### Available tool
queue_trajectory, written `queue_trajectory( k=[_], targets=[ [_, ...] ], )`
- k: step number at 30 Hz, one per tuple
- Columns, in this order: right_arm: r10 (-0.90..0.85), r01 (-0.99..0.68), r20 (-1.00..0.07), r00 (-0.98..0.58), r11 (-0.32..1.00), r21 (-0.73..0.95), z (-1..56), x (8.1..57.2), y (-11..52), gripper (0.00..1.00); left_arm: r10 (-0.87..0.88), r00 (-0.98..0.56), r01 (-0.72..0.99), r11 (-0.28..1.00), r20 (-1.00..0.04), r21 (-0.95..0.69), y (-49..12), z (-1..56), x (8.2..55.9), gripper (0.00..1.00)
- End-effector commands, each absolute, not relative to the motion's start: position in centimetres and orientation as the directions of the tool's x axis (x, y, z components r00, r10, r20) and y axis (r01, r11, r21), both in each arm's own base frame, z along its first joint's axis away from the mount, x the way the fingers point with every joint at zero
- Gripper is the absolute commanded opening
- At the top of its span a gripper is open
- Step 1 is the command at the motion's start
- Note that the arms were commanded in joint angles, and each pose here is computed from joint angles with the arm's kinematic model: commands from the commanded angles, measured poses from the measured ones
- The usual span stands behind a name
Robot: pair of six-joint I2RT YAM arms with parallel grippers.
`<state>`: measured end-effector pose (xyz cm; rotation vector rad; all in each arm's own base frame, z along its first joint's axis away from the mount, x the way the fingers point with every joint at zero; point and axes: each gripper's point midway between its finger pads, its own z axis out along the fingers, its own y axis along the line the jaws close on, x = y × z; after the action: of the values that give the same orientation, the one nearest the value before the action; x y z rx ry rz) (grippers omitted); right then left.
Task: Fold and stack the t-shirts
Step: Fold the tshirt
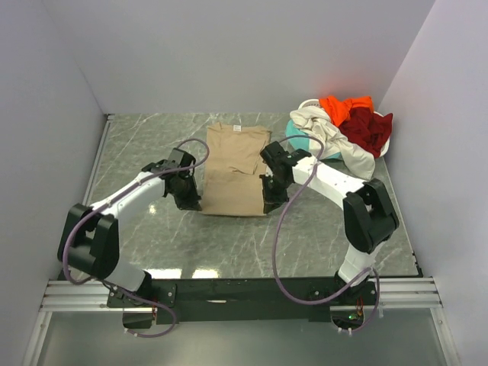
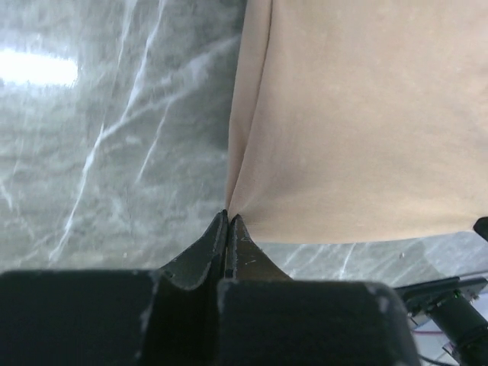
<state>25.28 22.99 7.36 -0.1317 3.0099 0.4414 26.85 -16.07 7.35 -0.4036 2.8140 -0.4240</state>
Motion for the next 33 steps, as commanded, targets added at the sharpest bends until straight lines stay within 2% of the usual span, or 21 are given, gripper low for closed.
queue_trajectory(
  k=[1,10,17,24,33],
  targets=[
    [-0.078,-0.103,-0.111,-0.991,0.965,0.242,8.9,23.4,21.5,0.00,-0.319,-0.921,-0.245,0.920,-0.223,-0.305,-15.0,8.7,25.1,0.01],
    [-0.113,-0.136,-0.105,-0.988,0.959,0.248,10.6,19.1,21.7,0.00,-0.336,-0.919,-0.255,0.907,-0.209,-0.336,-13.8,11.0,20.5,0.01],
    [-0.097,-0.129,-0.135,-0.986,0.957,0.261,12.5,17.3,21.9,0.00,-0.352,-0.909,-0.250,0.890,-0.225,-0.381,-14.0,13.5,19.5,0.01],
    [-0.061,-0.109,-0.199,-0.978,0.965,0.237,13.5,19.6,22.2,0.00,-0.314,-0.904,-0.194,0.906,-0.291,-0.376,-14.8,15.4,23.1,0.00],
    [-0.001,-0.071,-0.306,-0.952,0.974,0.217,15.7,26.2,22.3,0.00,-0.293,-0.890,-0.156,0.915,-0.348,-0.372,-16.3,16.9,29.6,0.00]
  ],
)
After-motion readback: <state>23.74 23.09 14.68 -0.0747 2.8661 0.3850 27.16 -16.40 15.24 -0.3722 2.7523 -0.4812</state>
